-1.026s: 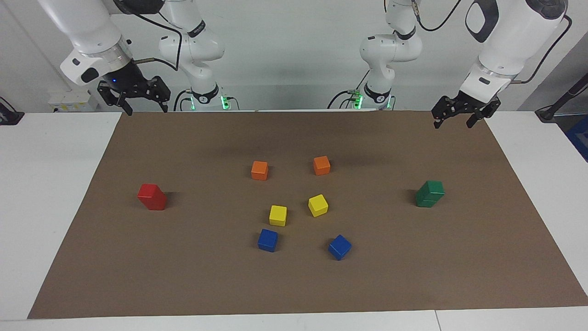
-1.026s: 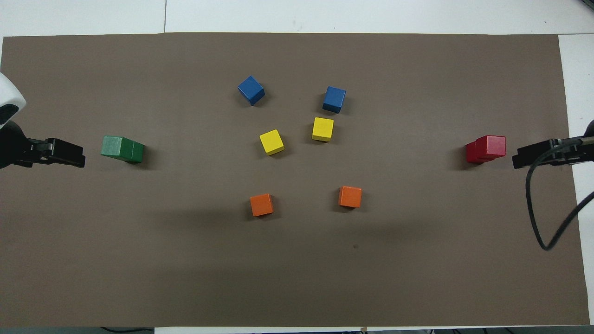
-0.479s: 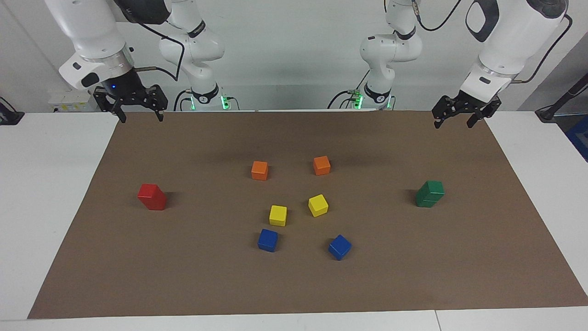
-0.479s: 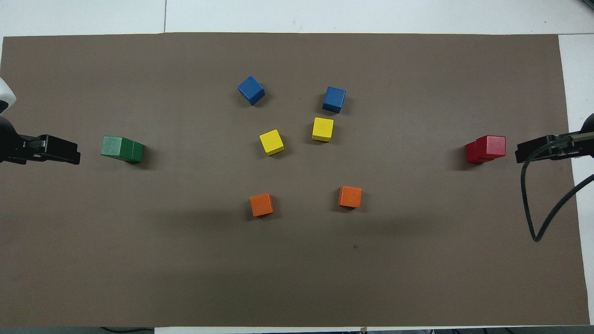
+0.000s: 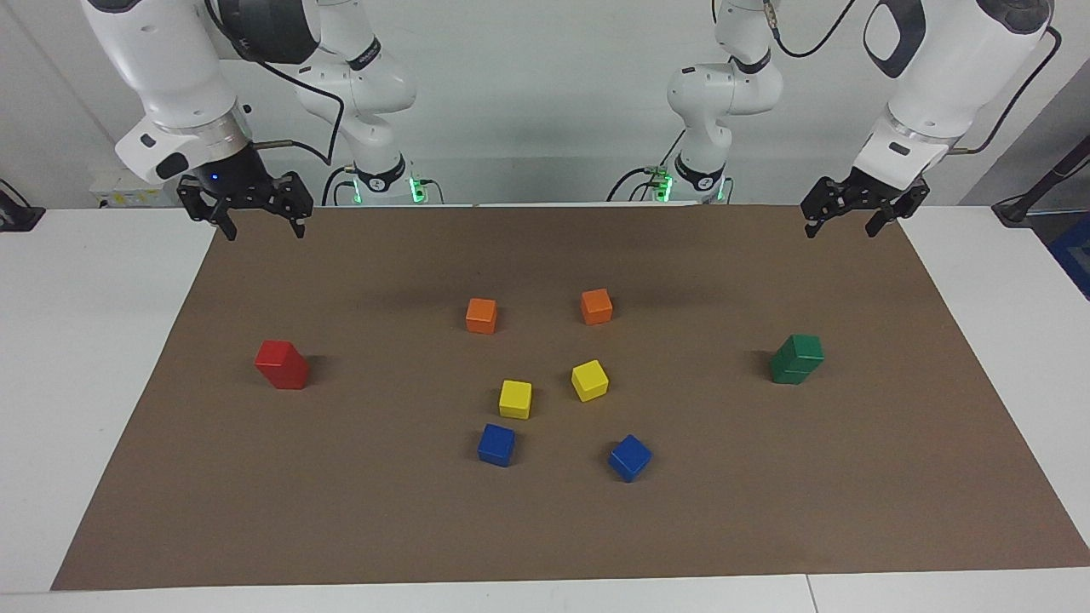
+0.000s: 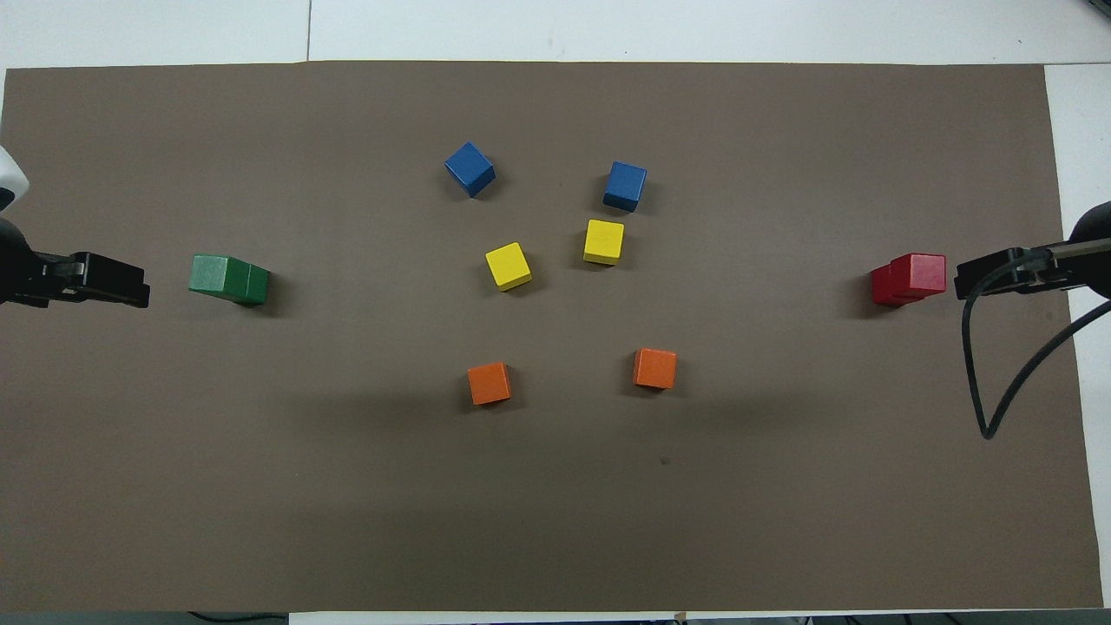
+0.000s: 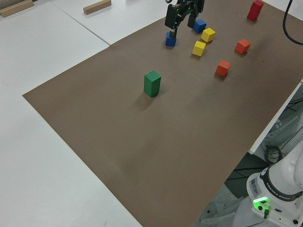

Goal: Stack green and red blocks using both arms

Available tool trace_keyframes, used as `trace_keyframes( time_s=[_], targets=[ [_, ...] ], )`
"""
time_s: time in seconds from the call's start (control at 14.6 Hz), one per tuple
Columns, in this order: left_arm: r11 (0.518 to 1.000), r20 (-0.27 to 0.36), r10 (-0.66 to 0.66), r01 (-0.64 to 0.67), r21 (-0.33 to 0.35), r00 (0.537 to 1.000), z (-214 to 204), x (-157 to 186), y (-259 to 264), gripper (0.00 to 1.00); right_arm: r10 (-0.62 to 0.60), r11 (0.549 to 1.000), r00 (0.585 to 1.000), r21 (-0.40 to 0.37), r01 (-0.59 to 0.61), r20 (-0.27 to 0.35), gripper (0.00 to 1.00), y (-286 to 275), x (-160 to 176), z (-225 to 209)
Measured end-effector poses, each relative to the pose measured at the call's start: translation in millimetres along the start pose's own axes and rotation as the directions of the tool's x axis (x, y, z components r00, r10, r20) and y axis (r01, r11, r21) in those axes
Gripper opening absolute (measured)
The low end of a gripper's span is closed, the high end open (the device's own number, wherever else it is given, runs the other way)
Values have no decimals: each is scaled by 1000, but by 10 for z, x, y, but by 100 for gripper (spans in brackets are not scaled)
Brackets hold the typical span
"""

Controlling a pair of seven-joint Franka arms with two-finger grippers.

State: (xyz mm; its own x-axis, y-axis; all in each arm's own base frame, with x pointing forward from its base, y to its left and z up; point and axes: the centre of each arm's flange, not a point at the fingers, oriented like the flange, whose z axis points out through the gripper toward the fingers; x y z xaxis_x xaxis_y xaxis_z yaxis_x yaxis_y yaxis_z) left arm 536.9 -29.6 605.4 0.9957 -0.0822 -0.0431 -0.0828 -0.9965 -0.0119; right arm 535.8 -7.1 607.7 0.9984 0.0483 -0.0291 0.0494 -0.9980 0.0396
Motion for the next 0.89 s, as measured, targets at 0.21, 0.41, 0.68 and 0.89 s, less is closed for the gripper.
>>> trace_keyframes(
  time_s=[0.21, 0.41, 0.68, 0.89],
  targets=[
    [1000, 0, 0, 0, 0, 1000, 0, 0, 0, 100, 3, 1000, 1000, 0, -3, 1, 100, 18, -1, 3],
    [1000, 0, 0, 0, 0, 1000, 0, 0, 0, 100, -1, 1000, 1000, 0, 1, 2, 100, -5, -1, 9],
    [1000, 0, 0, 0, 0, 1000, 0, 0, 0, 100, -1, 1000, 1000, 0, 1, 3, 100, -6, -1, 11],
    [1000, 0, 0, 0, 0, 1000, 0, 0, 0, 100, -1, 1000, 1000, 0, 1, 3, 100, -6, -1, 12]
  ],
)
